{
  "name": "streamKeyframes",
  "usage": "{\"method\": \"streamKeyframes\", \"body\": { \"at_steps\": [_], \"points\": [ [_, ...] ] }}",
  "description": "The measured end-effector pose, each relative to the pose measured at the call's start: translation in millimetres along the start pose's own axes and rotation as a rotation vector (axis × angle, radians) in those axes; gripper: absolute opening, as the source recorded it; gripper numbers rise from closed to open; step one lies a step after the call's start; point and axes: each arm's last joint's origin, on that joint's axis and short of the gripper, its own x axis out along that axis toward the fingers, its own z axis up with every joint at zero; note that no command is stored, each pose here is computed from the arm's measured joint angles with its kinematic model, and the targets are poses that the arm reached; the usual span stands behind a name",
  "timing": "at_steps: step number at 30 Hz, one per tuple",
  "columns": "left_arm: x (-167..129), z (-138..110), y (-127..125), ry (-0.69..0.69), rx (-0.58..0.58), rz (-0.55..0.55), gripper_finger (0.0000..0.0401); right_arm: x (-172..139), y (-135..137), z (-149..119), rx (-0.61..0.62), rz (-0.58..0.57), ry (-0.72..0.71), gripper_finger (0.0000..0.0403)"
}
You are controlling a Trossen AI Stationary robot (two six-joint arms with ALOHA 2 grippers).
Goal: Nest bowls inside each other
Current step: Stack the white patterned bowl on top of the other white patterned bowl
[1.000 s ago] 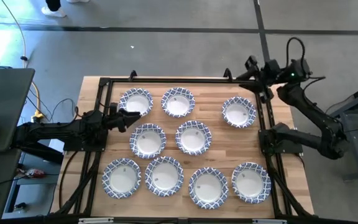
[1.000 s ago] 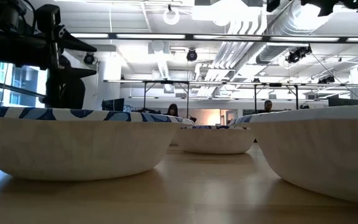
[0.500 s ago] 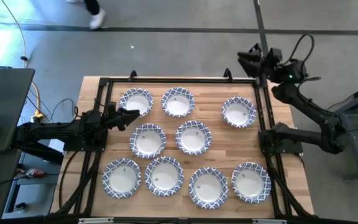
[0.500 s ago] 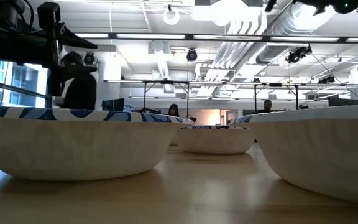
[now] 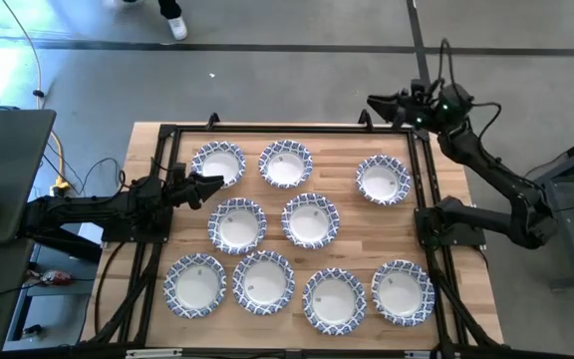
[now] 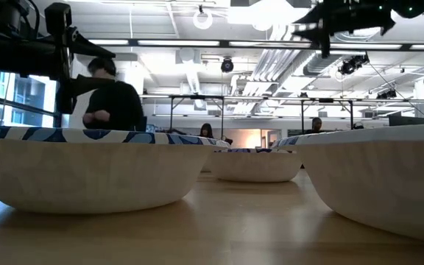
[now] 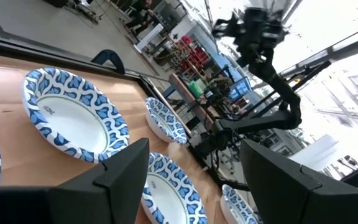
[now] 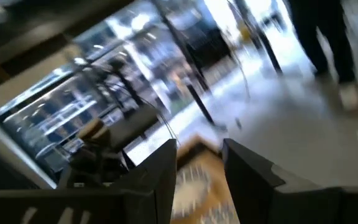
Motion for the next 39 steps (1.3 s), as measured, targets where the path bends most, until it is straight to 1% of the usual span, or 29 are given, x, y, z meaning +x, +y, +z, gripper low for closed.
{"method": "streamKeyframes", "body": {
  "at_steps": [5,7,14,19,24,29,39],
  "points": [
    [0,0,0,0.003,0.001,-0.001,0.0241,-11,-21,-13,0.274,-0.167,0.113,0.0122],
    [0,0,0,0.003,0.001,-0.001,0.0241,-15,-26,-17,0.364,-0.212,0.149,0.0122],
    [0,0,0,0.008,0.008,-0.006,0.0241,-34,-42,-29,0.557,-0.342,0.244,0.0122],
    [0,0,0,0.012,0.009,-0.009,0.0241,-54,-53,-42,0.631,-0.470,0.343,0.0122],
    [0,-1,0,0.026,0.009,-0.016,0.0241,-64,-52,-55,0.638,-0.576,0.454,0.0122],
    [0,-1,0,0.031,0.011,-0.013,0.0241,-70,-51,-63,0.664,-0.679,0.523,0.0122],
    [0,-2,0,0.033,0.018,-0.012,0.0241,-77,-49,-71,0.674,-0.799,0.598,0.0122]
  ]
}}
